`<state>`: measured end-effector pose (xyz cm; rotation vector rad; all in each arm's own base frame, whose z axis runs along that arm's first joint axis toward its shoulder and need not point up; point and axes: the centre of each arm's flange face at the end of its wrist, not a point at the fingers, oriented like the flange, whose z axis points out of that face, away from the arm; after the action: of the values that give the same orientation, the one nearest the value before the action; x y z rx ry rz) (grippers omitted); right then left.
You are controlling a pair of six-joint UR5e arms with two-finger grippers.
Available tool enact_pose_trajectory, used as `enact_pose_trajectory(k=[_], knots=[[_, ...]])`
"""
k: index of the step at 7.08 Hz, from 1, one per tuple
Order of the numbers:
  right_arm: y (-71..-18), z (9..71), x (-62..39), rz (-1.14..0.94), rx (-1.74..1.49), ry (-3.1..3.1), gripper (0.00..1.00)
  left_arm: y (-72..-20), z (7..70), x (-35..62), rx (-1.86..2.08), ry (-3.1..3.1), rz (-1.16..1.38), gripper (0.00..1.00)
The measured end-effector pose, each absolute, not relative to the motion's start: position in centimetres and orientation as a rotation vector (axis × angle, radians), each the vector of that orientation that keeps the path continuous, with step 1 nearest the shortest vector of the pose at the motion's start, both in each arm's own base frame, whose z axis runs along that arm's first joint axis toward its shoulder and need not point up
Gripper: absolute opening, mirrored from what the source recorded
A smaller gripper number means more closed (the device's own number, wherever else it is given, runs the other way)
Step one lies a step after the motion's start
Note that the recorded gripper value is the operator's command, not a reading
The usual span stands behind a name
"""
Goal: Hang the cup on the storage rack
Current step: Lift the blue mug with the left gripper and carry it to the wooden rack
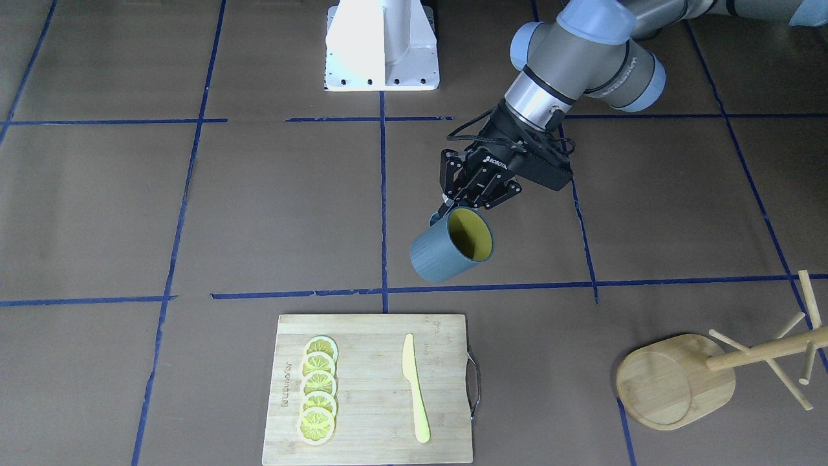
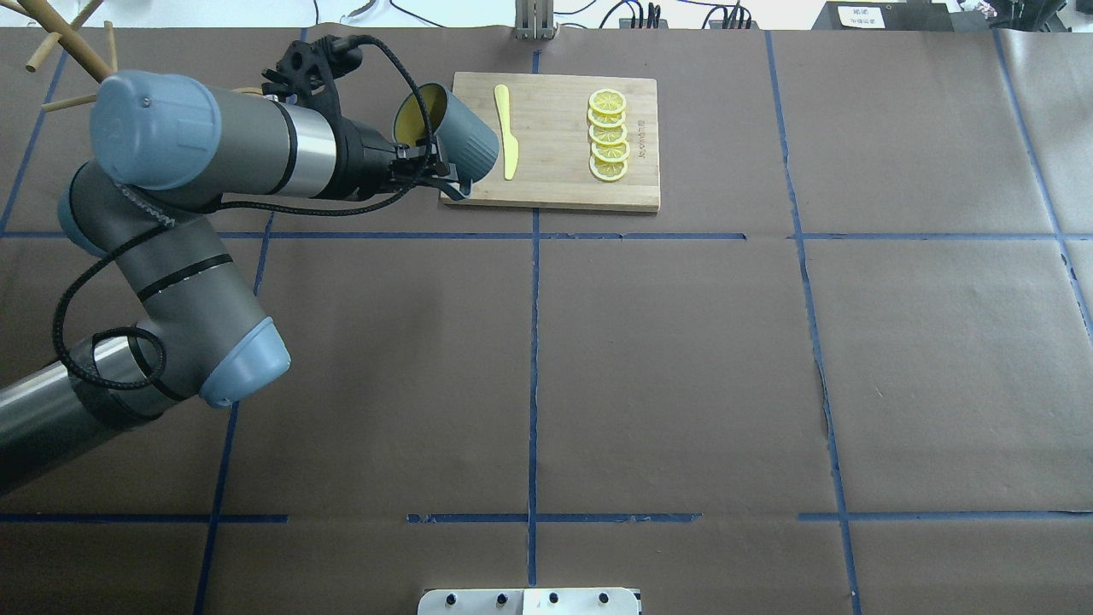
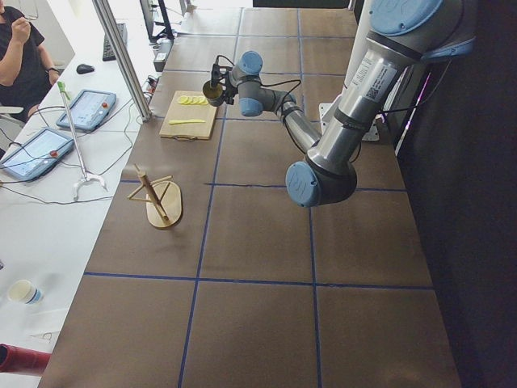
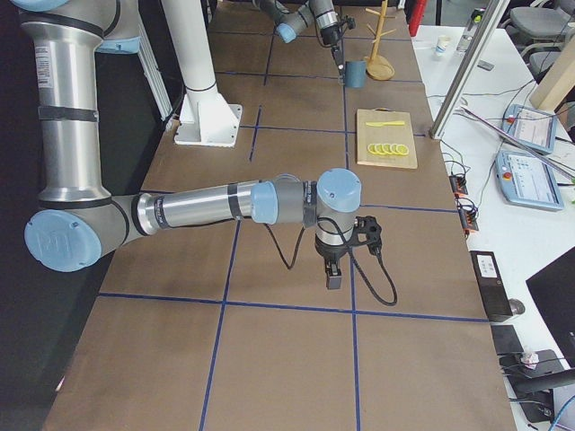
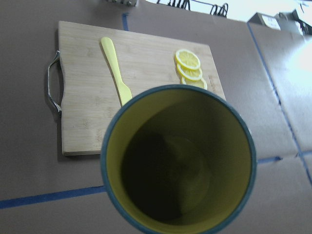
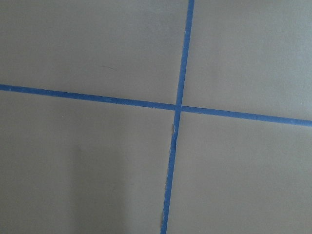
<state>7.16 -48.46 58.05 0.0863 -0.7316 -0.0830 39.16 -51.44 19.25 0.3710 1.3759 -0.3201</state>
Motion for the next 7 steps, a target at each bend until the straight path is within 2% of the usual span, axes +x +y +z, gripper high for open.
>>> enact_pose_trajectory(k=[3,7], knots=[[-48.7,57.3,8.3,-0.102,0.187,-0.726,1.00,-57.8,23.8,34.7,0.348,1.563,-0.593,0.00],[-48.8,56.5,8.5,-0.100,0.252,-0.725,1.00,-61.7,28.4,31.9,0.258,1.857,-1.042,0.00]])
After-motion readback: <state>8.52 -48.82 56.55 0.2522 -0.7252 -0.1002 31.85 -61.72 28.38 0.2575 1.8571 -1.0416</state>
